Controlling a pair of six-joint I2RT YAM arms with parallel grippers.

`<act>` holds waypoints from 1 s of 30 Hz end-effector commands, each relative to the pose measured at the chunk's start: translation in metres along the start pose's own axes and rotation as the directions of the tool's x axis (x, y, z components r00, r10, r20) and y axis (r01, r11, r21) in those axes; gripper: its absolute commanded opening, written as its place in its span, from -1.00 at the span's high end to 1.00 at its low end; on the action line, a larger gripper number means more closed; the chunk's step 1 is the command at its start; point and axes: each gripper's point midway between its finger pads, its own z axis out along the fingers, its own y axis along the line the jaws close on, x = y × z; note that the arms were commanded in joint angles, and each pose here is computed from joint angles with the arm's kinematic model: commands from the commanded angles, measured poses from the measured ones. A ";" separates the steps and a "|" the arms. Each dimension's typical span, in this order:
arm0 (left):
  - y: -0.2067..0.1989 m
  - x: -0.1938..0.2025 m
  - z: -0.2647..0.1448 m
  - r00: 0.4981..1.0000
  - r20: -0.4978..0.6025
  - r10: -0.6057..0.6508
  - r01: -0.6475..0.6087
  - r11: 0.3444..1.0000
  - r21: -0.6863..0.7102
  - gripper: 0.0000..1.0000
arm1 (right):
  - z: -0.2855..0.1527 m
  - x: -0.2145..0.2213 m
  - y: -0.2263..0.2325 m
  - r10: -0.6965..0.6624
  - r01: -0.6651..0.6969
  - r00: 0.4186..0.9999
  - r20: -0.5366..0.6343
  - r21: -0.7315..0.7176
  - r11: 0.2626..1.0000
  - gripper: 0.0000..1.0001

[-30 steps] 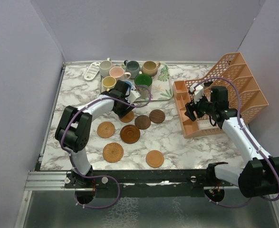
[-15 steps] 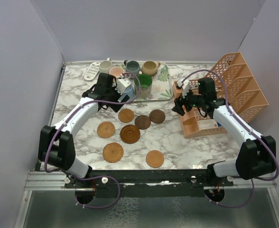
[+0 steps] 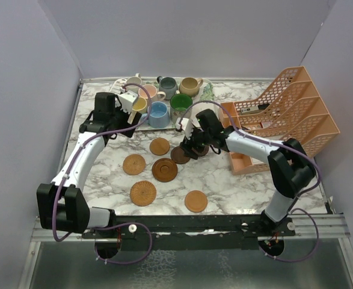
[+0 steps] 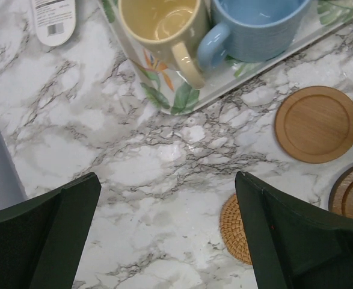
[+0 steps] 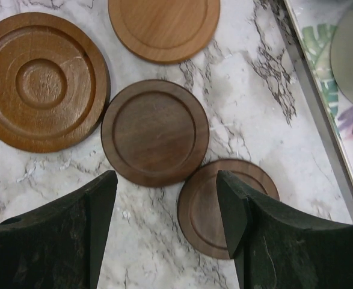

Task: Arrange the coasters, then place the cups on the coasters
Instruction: Move the coaster to the center of the board.

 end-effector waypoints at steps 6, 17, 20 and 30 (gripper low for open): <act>0.012 -0.009 -0.017 0.993 0.093 -0.077 0.077 0.997 0.007 -0.98 | 0.048 -0.003 -0.006 -0.104 0.114 0.988 -0.113 0.082 0.990 -0.31; 0.009 -0.008 -0.017 0.991 0.104 -0.085 0.081 0.996 0.037 -0.98 | 0.046 0.034 -0.003 -0.132 0.151 0.965 -0.227 0.070 0.986 -0.25; 0.006 -0.007 -0.018 0.991 0.107 -0.080 0.076 0.996 0.045 -0.98 | 0.039 0.046 0.006 -0.143 0.158 0.957 -0.253 0.039 0.987 -0.24; 0.001 -0.008 -0.020 0.989 0.121 -0.083 0.074 0.995 0.074 -0.98 | 0.000 0.082 0.032 -0.140 0.138 0.936 -0.324 -0.030 0.990 -0.16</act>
